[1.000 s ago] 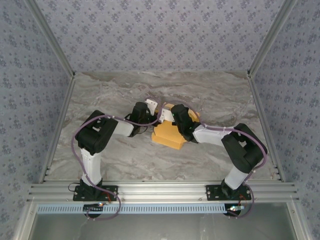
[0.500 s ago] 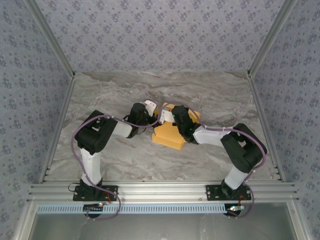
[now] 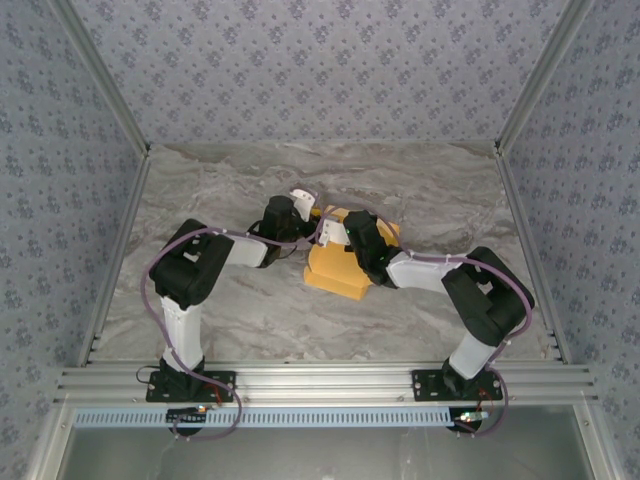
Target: Fold the paper box
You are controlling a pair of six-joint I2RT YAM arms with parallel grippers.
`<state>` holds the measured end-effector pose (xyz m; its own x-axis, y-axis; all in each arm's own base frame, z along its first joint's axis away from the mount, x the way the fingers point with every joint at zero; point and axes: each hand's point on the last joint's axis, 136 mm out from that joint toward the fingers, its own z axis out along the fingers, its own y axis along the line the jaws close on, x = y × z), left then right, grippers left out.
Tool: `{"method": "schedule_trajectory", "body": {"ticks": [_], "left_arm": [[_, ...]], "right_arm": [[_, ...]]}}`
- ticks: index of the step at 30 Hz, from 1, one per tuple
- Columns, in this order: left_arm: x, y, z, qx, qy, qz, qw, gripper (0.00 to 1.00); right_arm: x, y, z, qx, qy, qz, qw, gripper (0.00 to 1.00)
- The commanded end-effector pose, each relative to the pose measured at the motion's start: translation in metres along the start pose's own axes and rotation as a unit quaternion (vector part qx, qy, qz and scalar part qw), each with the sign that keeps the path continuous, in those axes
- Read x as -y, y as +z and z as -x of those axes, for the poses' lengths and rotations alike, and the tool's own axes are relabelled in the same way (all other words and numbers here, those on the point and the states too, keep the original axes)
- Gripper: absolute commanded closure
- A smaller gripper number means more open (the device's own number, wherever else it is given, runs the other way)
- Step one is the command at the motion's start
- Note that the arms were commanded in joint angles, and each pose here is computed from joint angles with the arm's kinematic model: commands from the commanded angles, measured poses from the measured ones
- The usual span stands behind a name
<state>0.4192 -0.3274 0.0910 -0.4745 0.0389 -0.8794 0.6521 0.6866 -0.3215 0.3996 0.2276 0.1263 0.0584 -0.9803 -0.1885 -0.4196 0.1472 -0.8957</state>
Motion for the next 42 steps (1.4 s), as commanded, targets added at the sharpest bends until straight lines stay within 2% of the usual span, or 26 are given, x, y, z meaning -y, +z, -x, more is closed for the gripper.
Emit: {"method": "schedule_trajectory", "body": {"ticks": [1, 5, 14, 23, 33, 42], "left_arm": [[-0.006, 0.002, 0.016, 0.023, -0.013, 0.018, 0.999, 0.58], [-0.008, 0.004, 0.012, 0.015, -0.016, 0.034, 0.999, 0.62], [-0.020, 0.001, -0.011, -0.013, 0.004, 0.096, 0.995, 0.64], [-0.033, -0.004, -0.012, -0.004, 0.001, 0.146, 0.989, 0.71], [-0.059, -0.016, -0.012, 0.013, -0.048, 0.237, 0.970, 0.79], [-0.055, -0.019, -0.011, 0.011, -0.005, 0.292, 0.956, 0.85]], "right_arm": [[-0.003, -0.006, 0.002, 0.010, 0.006, 0.014, 1.000, 1.00], [-0.002, -0.007, 0.001, 0.007, 0.007, 0.014, 1.000, 1.00], [0.005, -0.009, 0.002, 0.009, 0.017, 0.013, 1.000, 1.00], [0.004, -0.009, 0.002, 0.008, 0.024, 0.016, 1.000, 1.00], [0.003, -0.009, 0.003, 0.009, 0.025, 0.020, 0.999, 1.00], [0.004, -0.009, 0.003, 0.007, 0.028, 0.020, 0.999, 1.00]]}}
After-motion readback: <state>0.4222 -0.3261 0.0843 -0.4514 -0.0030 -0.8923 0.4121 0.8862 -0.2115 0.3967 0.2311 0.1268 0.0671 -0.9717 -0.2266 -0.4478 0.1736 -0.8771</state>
